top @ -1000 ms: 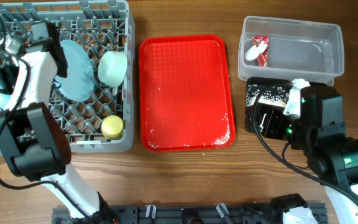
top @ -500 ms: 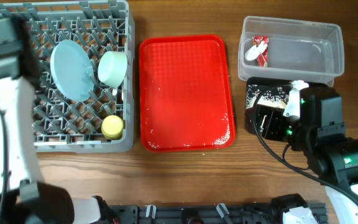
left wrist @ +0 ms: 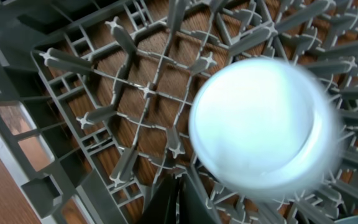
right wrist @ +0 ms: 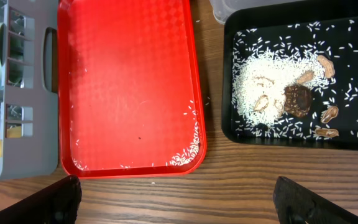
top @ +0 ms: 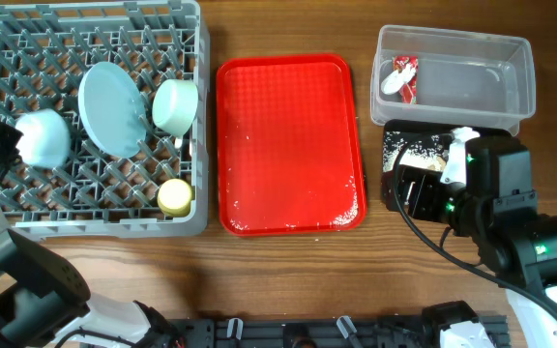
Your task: Sort waste into correct bins and load items into the dishwasher rack
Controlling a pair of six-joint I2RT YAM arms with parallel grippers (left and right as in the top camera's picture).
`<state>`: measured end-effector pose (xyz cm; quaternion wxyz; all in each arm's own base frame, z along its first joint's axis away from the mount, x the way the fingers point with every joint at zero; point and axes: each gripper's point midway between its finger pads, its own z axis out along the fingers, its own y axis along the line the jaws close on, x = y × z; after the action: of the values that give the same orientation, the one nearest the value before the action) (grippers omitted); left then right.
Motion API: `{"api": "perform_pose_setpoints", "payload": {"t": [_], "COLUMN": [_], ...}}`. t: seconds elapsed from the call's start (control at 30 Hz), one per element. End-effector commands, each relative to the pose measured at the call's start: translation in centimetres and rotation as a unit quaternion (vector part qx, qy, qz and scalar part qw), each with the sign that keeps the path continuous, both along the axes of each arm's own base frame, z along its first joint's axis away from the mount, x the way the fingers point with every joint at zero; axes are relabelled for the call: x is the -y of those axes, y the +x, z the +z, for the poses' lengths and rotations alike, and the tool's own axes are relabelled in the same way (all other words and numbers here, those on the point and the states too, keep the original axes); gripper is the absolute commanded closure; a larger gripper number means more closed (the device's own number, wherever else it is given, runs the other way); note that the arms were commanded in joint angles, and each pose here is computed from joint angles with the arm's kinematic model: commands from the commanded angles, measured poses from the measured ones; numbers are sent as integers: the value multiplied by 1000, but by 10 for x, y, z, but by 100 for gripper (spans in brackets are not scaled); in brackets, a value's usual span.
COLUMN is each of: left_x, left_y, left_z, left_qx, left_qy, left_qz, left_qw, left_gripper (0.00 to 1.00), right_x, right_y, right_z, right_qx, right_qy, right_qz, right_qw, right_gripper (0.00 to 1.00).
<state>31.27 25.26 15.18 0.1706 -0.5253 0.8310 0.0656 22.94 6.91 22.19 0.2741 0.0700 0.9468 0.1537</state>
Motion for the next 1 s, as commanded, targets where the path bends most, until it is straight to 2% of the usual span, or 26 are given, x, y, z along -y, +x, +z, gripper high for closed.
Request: {"api": "perform_pose_setpoints", "payload": {"t": [0.0, 0.03, 0.07, 0.13, 0.17, 0.23, 0.3, 0.33, 0.37, 0.4, 0.43, 0.57, 0.97], "left_x": [13, 16, 21, 45, 82, 136, 198, 231, 248, 258, 265, 267, 267], "left_y": [5, 2, -1, -7, -3, -7, -27, -45, -60, -75, -91, -134, -139], "left_z": [5, 14, 35, 77, 108, 140, 166, 182, 193, 204, 215, 238, 240], "left_qx": [0, 5, 20, 61, 109, 144, 165, 186, 203, 222, 243, 297, 304], "left_qy": [-6, -4, 6, 13, 8, 17, 32, 39, 47, 59, 71, 99, 103], "left_qz": [-35, -35, -38, -60, -134, -245, -339, -390, -417, -433, -442, -441, -440], "left_qw": [999, 999, 999, 996, 985, 959, 926, 901, 885, 872, 861, 841, 839], "left_gripper": [96, 90, 76, 65, 59, 49, 45, 44, 14, 0, 0, 0, 0], "right_x": [1, 1, 1, 1, 2, 2, 3, 4, 4, 4, 5, 5, 6], "right_y": [1, 0, 0, 1, 3, 6, 1, -6, -13, -19, -22, -24, -28], "right_z": [5, 5, 5, 6, 12, 34, 68, 86, 96, 100, 100, 92, 86], "right_qx": [5, 2, 2, 9, 28, 82, 149, 182, 203, 213, 213, 193, 181], "right_qy": [4, 3, 3, -1, -5, -8, -13, -17, -15, -13, -13, -16, -19], "right_qz": [-6, -6, -6, 2, 5, 16, 31, 39, 47, 46, 46, 47, 48], "right_qw": [1000, 1000, 1000, 1000, 1000, 996, 988, 982, 978, 976, 976, 980, 982], "right_gripper": [0, 0, 0, 0, 0, 0, 0, 0, 0, 0, 0, 0, 0]}}
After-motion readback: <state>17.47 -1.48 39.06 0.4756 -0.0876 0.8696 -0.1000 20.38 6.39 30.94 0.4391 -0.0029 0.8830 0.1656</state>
